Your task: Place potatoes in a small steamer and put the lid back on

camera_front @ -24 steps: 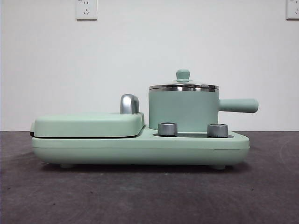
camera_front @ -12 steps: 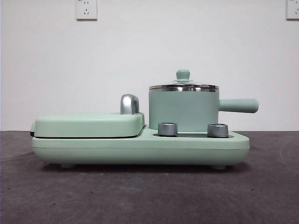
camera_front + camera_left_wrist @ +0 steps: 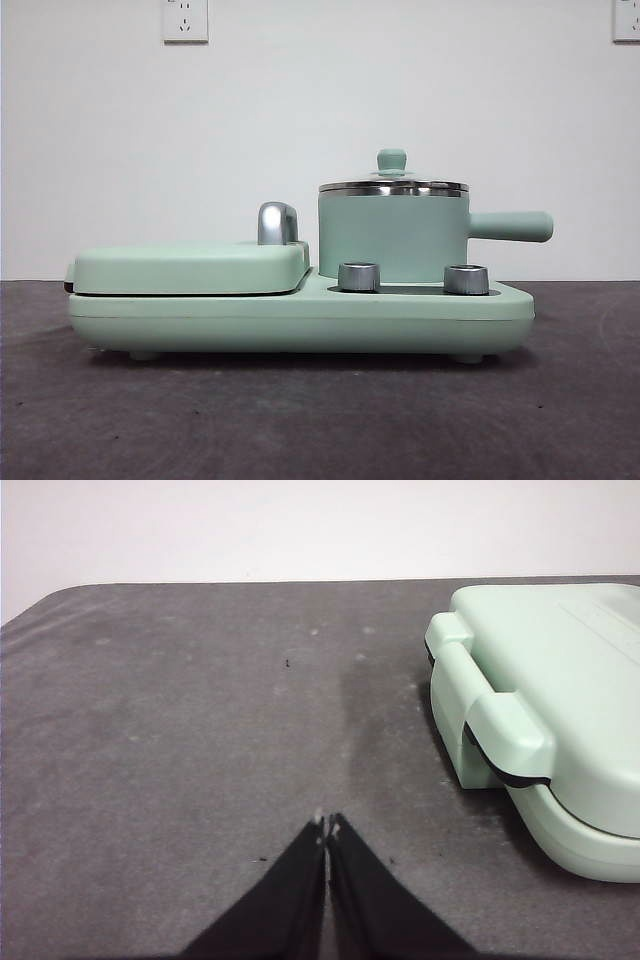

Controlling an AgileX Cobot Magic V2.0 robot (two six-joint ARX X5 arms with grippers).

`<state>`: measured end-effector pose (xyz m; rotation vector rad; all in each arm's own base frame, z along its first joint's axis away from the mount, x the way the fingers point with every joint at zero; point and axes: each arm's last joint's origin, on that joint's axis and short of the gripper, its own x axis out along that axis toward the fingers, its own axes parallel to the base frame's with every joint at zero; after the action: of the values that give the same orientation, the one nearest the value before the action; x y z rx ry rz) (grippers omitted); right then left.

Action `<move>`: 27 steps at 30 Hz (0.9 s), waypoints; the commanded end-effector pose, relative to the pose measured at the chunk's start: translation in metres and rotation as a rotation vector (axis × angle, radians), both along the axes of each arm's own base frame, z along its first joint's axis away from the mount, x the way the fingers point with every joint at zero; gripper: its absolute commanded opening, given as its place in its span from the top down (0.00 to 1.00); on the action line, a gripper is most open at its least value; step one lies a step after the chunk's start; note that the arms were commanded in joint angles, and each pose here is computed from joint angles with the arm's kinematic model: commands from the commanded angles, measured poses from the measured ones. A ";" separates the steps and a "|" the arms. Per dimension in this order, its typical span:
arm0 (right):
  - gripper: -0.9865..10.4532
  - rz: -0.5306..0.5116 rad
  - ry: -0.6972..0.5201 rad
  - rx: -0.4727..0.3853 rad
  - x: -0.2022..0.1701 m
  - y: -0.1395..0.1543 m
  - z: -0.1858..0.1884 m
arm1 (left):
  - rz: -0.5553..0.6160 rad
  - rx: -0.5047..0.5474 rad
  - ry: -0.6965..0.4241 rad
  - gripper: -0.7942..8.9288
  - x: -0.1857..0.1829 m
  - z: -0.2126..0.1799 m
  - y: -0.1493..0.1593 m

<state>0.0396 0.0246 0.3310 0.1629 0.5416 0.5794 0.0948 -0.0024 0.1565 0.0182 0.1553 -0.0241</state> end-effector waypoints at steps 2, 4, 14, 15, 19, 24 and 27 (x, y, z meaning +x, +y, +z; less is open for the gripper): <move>0.90 0.003 -0.013 0.010 0.000 0.000 0.004 | 0.002 0.018 0.023 0.91 0.001 -0.007 0.000; 0.90 0.003 -0.013 0.010 0.000 0.000 0.004 | 0.002 0.018 0.023 0.91 0.001 -0.007 0.000; 0.90 0.003 -0.013 0.010 0.000 0.000 0.004 | 0.002 0.018 0.023 0.91 0.001 -0.007 0.000; 0.90 0.003 -0.019 0.012 0.000 0.000 0.003 | 0.002 0.018 0.023 0.91 0.001 -0.007 0.000; 0.90 -0.045 -0.060 0.031 -0.002 -0.003 0.000 | 0.002 0.018 0.023 0.91 0.001 -0.007 0.000; 0.90 -0.202 -0.271 0.032 0.018 -0.006 -0.023 | 0.002 0.018 0.023 0.91 0.001 -0.007 0.000; 0.90 -0.283 -0.446 0.067 0.037 -0.009 -0.050 | 0.002 0.018 0.022 0.91 0.001 -0.007 0.000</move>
<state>0.0715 0.0153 0.2815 0.1841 0.1482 0.3399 0.0948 -0.0024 0.1565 0.0212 0.1552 -0.0243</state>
